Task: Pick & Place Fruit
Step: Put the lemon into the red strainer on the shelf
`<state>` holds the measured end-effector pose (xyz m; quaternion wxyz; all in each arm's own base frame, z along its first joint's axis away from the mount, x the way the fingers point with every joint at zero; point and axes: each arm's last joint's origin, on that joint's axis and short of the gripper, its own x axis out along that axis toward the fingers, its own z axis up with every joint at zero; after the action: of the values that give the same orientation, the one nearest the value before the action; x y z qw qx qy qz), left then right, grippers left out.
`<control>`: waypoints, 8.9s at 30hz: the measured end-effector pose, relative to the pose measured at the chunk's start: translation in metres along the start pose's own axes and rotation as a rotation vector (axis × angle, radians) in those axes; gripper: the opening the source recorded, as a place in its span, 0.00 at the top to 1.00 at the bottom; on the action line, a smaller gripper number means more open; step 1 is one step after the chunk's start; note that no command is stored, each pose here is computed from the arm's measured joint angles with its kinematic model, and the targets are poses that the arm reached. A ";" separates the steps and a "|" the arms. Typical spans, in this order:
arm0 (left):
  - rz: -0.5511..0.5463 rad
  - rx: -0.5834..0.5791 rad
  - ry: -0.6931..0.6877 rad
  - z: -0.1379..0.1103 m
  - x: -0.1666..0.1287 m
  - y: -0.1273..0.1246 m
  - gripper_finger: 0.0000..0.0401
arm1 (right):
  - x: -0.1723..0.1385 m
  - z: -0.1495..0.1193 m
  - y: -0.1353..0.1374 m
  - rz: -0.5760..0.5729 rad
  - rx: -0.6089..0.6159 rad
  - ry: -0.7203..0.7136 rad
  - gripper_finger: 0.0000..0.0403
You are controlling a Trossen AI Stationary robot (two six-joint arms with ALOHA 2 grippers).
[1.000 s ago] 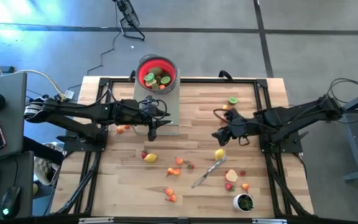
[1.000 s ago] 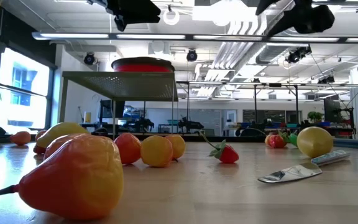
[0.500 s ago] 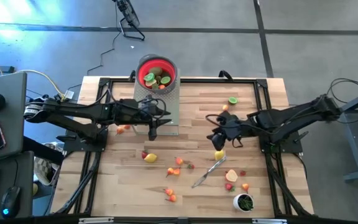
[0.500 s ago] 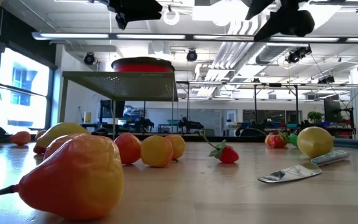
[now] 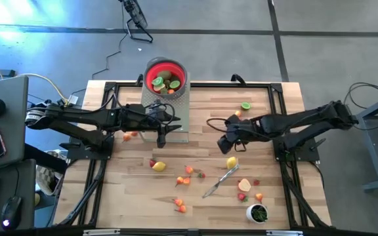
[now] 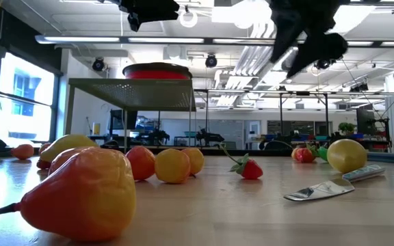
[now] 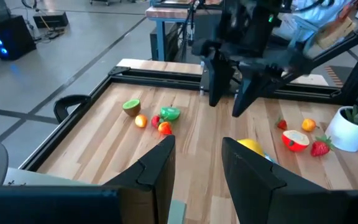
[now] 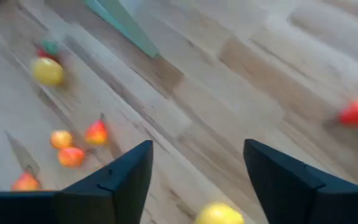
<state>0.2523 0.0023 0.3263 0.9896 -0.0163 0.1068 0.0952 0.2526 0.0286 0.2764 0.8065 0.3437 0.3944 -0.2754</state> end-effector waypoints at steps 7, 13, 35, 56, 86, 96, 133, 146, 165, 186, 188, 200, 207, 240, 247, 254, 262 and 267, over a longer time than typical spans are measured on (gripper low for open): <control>0.002 0.003 0.016 -0.002 0.000 0.000 0.69 | 0.018 0.000 -0.006 -0.090 0.132 0.106 0.20; 0.003 0.005 0.024 -0.002 0.000 0.000 0.69 | 0.026 -0.009 -0.008 -0.142 0.223 0.250 0.15; 0.006 0.010 0.078 -0.008 0.000 0.001 0.69 | 0.075 -0.054 -0.024 -0.211 0.258 0.430 0.21; 0.007 0.020 0.103 -0.010 -0.001 0.001 0.69 | 0.094 -0.077 -0.035 -0.130 0.361 0.413 0.21; 0.007 0.018 0.110 -0.011 -0.001 0.001 0.69 | 0.113 -0.084 -0.035 -0.164 0.331 0.450 0.37; 0.008 0.018 0.110 -0.011 -0.001 0.001 0.69 | 0.113 -0.084 -0.035 -0.158 0.333 0.455 0.44; 0.004 0.008 0.039 -0.004 0.000 0.000 0.69 | 0.059 -0.054 -0.025 0.108 0.099 0.165 0.44; 0.002 0.003 0.019 -0.002 0.000 0.000 0.69 | 0.020 -0.022 -0.021 0.261 -0.078 -0.226 0.44; 0.001 -0.004 -0.003 0.000 0.001 0.000 0.69 | -0.015 0.010 0.003 0.462 -0.321 -0.713 0.44; -0.155 -0.080 0.020 -0.001 0.001 -0.005 0.69 | -0.018 0.013 0.002 0.405 -0.303 -0.789 0.44; -0.153 -0.121 0.038 -0.002 0.001 -0.005 0.69 | -0.019 0.014 0.003 0.408 -0.314 -0.804 0.44; -0.009 -0.053 0.100 -0.010 -0.004 0.001 0.69 | -0.017 0.029 -0.001 0.332 -0.368 -0.902 0.44; 0.018 -0.008 -0.043 -0.022 -0.034 0.009 0.71 | -0.014 0.038 -0.008 0.296 -0.345 -0.919 0.44; 0.008 -0.033 -0.275 -0.076 -0.147 0.035 0.83 | 0.056 0.178 0.031 0.243 -0.498 -0.998 0.44; 0.009 -0.028 -0.253 -0.078 -0.146 0.035 0.83 | 0.067 0.219 0.027 0.145 -0.519 -0.972 0.44; 0.009 -0.023 -0.253 -0.078 -0.146 0.035 0.83 | 0.088 0.239 0.010 0.112 -0.524 -0.943 0.44; 0.010 -0.020 -0.251 -0.078 -0.146 0.035 0.83 | 0.102 0.248 -0.011 0.057 -0.512 -0.908 0.44; 0.010 -0.020 -0.251 -0.078 -0.146 0.035 0.83 | 0.102 0.252 -0.018 0.043 -0.497 -0.908 0.44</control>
<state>0.0890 0.0051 0.2812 0.9945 -0.0135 -0.0185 0.1024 0.4074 -0.1941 0.3005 0.9593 -0.0045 0.0509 -0.2779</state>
